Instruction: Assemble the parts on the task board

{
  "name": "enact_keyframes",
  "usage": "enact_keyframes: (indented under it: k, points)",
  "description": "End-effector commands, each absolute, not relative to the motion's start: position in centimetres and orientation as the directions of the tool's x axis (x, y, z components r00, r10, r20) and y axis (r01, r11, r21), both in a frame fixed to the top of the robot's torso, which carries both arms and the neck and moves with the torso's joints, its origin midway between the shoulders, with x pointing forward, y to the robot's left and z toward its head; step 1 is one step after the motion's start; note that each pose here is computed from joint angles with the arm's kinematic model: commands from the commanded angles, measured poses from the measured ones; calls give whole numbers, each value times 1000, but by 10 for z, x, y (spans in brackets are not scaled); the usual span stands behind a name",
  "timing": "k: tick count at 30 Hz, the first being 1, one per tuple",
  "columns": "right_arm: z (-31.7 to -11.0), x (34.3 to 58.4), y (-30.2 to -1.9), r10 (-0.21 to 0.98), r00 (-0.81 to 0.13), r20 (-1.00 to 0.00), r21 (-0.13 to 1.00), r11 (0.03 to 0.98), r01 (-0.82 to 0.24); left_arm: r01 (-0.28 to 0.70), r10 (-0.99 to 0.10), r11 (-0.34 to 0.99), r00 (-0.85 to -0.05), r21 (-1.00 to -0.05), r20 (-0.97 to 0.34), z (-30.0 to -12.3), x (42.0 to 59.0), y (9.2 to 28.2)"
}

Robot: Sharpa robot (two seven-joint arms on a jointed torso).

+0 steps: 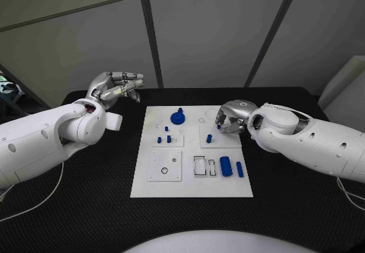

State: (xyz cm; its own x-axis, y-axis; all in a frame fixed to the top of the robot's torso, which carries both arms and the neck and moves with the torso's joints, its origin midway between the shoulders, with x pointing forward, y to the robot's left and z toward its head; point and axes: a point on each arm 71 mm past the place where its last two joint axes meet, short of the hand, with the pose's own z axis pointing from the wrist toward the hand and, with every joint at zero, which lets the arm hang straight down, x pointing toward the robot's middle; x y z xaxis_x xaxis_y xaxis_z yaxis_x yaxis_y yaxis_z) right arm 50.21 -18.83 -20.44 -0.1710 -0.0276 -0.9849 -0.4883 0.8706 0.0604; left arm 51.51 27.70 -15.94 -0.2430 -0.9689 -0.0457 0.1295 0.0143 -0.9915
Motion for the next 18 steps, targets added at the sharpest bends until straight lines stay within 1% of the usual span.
enact_keyframes:
  k: [1, 18]
  points:
    - [-206, 503, -187, -55, -172, -983, 38, 868, -495, 139, -970, -23, -242, -990, -11, -157, 515, 276]
    - [-215, 507, -181, -67, -192, -979, 37, 869, -494, 127, -969, -25, -248, -992, -8, -158, 516, 274]
